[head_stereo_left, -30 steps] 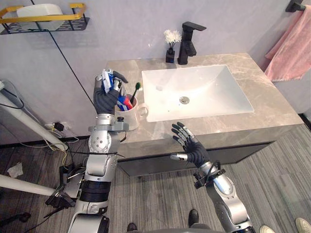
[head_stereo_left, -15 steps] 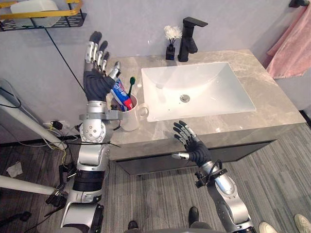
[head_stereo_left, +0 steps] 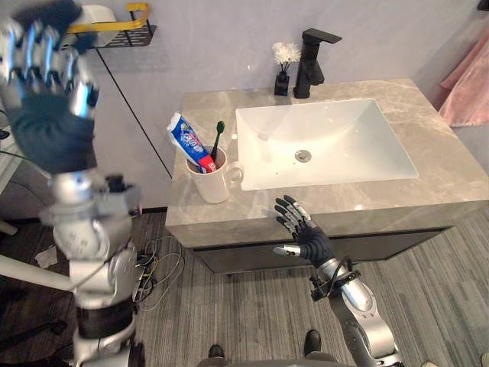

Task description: Organize washtable

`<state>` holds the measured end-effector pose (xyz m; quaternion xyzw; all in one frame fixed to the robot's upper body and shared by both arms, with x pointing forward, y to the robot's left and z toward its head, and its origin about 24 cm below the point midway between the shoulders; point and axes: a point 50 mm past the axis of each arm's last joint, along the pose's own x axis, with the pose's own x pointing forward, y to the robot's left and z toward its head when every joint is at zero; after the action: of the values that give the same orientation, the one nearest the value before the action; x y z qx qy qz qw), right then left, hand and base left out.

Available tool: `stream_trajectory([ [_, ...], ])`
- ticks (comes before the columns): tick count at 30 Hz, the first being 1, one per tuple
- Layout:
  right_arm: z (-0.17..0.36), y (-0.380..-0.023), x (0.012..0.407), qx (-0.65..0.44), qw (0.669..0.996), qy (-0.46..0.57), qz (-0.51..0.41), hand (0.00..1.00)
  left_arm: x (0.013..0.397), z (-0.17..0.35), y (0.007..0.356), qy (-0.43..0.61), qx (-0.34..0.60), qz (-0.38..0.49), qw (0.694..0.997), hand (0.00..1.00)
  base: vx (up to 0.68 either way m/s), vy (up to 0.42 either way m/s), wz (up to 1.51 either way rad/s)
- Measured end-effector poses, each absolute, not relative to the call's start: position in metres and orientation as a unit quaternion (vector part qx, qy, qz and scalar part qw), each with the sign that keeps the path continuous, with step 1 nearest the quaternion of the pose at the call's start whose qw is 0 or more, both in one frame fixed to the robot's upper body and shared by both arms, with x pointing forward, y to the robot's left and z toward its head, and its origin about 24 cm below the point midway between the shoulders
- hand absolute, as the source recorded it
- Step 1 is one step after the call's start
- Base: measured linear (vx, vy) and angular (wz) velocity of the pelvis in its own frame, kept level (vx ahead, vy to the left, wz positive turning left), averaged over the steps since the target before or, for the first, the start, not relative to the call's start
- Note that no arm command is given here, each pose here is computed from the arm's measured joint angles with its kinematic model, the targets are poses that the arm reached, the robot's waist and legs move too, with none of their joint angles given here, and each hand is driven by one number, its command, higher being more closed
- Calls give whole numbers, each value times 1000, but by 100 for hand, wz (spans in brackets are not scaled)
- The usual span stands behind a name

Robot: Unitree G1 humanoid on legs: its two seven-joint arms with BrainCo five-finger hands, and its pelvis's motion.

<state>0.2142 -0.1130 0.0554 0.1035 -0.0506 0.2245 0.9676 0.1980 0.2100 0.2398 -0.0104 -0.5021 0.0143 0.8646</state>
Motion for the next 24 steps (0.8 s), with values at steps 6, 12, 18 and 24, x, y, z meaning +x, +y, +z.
stream_trajectory([
  [6,49,-118,209,116,970,-39,208,0,177,196,211,-414,-36,17,909,100,-18,-9,12],
  [12,47,-122,209,108,974,-34,196,0,173,164,195,-335,-85,-9,938,100,-8,-6,2],
  [18,46,-123,209,109,975,-31,193,0,189,127,169,-233,-122,-81,962,100,0,0,0],
  [24,42,-120,208,108,974,-20,198,0,196,99,154,-164,-121,-119,972,100,0,0,0],
])
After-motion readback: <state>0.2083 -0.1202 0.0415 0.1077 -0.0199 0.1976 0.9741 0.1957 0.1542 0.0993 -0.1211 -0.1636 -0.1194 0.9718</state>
